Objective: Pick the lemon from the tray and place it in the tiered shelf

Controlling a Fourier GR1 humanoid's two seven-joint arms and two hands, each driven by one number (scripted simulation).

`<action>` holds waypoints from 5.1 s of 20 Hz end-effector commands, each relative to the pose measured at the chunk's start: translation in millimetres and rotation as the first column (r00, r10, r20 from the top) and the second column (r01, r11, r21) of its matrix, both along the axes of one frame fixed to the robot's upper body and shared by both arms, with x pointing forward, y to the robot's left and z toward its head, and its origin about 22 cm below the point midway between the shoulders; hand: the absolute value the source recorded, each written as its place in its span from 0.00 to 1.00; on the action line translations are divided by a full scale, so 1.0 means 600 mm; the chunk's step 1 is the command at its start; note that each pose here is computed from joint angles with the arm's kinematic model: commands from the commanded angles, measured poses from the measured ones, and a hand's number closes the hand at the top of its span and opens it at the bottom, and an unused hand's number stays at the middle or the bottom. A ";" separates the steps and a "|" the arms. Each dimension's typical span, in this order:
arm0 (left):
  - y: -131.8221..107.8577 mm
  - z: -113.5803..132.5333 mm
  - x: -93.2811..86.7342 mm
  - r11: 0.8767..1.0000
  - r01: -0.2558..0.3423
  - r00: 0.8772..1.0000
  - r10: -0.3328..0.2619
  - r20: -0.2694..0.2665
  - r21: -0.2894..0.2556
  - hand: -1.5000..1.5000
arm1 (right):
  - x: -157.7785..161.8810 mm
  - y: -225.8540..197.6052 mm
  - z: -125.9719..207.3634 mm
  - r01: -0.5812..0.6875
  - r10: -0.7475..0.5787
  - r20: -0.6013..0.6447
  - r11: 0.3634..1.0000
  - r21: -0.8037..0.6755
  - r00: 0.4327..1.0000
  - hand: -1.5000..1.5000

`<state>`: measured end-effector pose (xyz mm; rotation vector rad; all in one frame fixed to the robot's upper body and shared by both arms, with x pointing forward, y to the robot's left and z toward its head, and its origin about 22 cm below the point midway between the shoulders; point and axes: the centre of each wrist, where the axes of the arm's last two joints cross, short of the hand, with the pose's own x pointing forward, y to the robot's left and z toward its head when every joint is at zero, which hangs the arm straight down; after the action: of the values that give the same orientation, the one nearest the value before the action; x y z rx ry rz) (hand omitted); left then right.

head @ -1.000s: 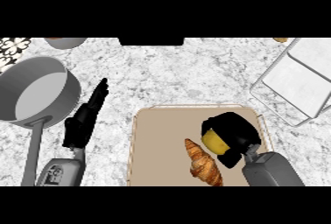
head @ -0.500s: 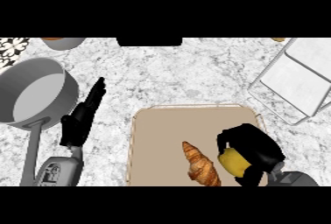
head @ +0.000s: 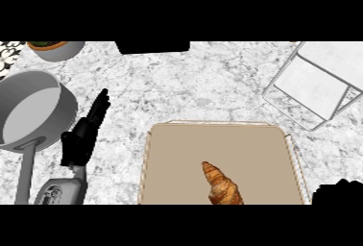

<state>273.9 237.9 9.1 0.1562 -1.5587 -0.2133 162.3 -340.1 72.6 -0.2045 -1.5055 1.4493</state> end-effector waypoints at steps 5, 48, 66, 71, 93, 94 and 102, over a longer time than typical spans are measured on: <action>0.006 0.000 0.000 1.000 0.001 1.000 -0.001 0.007 0.002 0.50 | -0.081 -0.098 0.103 0.002 -0.026 0.072 0.950 0.311 0.997 1.00; -0.033 0.030 0.031 0.997 0.080 0.997 -0.080 0.011 0.010 0.50 | 0.108 -0.167 0.422 0.302 -0.579 0.481 0.789 0.536 0.658 1.00; -0.032 0.010 0.029 0.998 0.065 0.998 -0.065 0.024 -0.004 0.50 | 0.266 -0.125 0.347 0.198 -0.610 0.348 0.650 0.734 0.712 1.00; -0.020 0.012 0.011 0.997 0.076 0.997 -0.076 0.012 0.011 0.50 | 0.310 -0.155 0.338 0.202 -0.615 0.352 0.651 0.732 0.706 1.00; -0.014 0.009 0.011 0.997 0.076 0.997 -0.076 0.014 0.007 0.50 | 0.329 -0.239 0.337 0.399 -0.771 0.188 0.502 0.767 0.609 0.00; -0.003 0.034 0.009 0.996 0.094 0.996 -0.094 0.008 -0.010 0.50 | 0.321 -0.251 0.329 0.418 -0.764 0.196 0.526 0.741 0.615 0.00; -0.032 0.030 0.037 0.997 0.075 0.997 -0.075 0.023 0.004 0.50 | 0.325 -0.250 0.380 0.363 -0.716 0.118 0.481 0.798 0.688 0.00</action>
<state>286.5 221.3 22.5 0.1035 -1.5846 -0.2688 358.6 -486.8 285.1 -0.5756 -2.0014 0.2227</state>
